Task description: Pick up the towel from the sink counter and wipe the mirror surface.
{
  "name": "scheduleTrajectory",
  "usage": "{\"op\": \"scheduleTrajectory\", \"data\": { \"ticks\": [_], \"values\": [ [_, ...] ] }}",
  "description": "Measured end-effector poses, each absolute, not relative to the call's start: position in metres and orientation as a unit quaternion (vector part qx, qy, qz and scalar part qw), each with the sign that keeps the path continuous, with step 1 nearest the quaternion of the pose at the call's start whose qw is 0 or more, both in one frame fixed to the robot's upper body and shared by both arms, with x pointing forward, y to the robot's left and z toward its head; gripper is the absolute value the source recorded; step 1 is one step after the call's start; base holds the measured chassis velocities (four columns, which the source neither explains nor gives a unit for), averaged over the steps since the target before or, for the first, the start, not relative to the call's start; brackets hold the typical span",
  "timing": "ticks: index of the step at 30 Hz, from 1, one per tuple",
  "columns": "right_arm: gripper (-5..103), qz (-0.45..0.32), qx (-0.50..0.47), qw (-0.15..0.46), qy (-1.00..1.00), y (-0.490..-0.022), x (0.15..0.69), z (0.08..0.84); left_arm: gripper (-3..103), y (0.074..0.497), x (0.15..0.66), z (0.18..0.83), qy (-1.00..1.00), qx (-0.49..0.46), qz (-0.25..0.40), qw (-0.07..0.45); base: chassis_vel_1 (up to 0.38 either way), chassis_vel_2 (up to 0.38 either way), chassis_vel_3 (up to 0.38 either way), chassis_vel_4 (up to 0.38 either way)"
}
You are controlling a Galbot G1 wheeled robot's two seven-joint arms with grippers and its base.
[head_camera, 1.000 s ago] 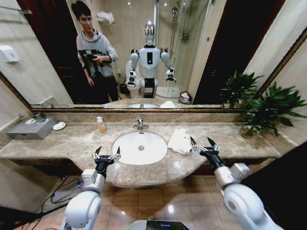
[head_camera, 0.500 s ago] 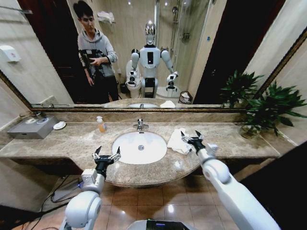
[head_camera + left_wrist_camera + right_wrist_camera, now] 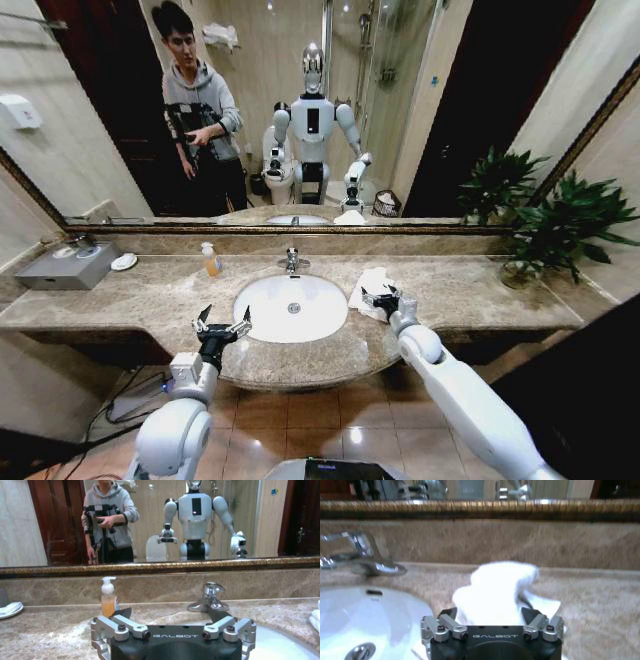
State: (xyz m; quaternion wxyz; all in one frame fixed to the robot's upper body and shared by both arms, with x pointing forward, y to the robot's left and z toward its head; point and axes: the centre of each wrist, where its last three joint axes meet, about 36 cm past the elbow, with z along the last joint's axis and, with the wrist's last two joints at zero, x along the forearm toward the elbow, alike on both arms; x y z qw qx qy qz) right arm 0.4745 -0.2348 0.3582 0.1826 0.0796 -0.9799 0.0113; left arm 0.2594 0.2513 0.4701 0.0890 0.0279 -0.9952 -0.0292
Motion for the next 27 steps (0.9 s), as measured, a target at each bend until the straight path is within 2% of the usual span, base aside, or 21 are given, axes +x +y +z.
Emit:
{"op": "scheduleTrajectory", "data": {
  "ticks": [3,4,6,8,9,10,13,15,16,18,19,21,27],
  "values": [
    [76,0.008,0.077,0.180,-0.981,-0.237,0.482,0.347,100,0.251,0.259,0.470,-0.995,0.028,-0.029,0.089,0.000,0.000,0.000,0.000],
    [76,0.008,0.077,0.180,-0.981,-0.237,0.482,0.347,100,0.251,0.259,0.470,-0.995,0.028,-0.029,0.089,0.000,0.000,0.000,0.000],
    [65,0.009,0.074,0.175,-0.982,-0.239,0.485,0.348,100,0.251,0.259,0.470,-0.995,0.028,-0.029,0.089,0.000,0.000,0.000,0.000],
    [65,0.011,0.073,0.174,-0.982,-0.240,0.486,0.349,100,0.251,0.259,0.470,-0.995,0.028,-0.029,0.089,0.000,0.000,0.000,0.000],
    [59,0.015,0.072,0.174,-0.982,-0.242,0.486,0.349,100,0.251,0.259,0.470,-0.995,0.028,-0.029,0.089,0.000,0.000,0.000,0.000],
    [48,0.018,0.072,0.174,-0.982,-0.243,0.486,0.348,100,0.251,0.259,0.470,-0.995,0.028,-0.029,0.089,0.000,0.000,0.000,0.000],
    [42,0.021,0.071,0.175,-0.982,-0.243,0.485,0.345,100,0.251,0.259,0.470,-0.995,0.028,-0.029,0.089,0.000,0.000,0.000,0.000],
    [32,0.025,0.072,0.177,-0.981,-0.243,0.483,0.342,100,0.251,0.259,0.470,-0.995,0.028,-0.029,0.089,0.000,0.000,0.000,0.000],
    [32,0.025,0.072,0.177,-0.981,-0.243,0.483,0.342,100,0.251,0.259,0.470,-0.995,0.028,-0.029,0.089,0.000,0.000,0.000,0.000],
    [21,0.025,0.072,0.178,-0.981,-0.244,0.483,0.341,100,0.251,0.259,0.470,-0.995,0.028,-0.029,0.089,0.000,0.000,0.000,0.000],
    [21,0.026,0.072,0.178,-0.981,-0.244,0.482,0.341,100,0.251,0.259,0.470,-0.995,0.028,-0.029,0.089,0.000,0.000,0.000,0.000],
    [10,0.027,0.072,0.177,-0.981,-0.246,0.482,0.341,100,0.251,0.259,0.470,-0.995,0.028,-0.029,0.089,0.000,0.000,0.000,0.000],
    [9,0.028,0.073,0.176,-0.981,-0.247,0.482,0.343,100,0.251,0.259,0.470,-0.995,0.028,-0.029,0.089,0.000,0.000,0.000,0.000]
  ]
}}
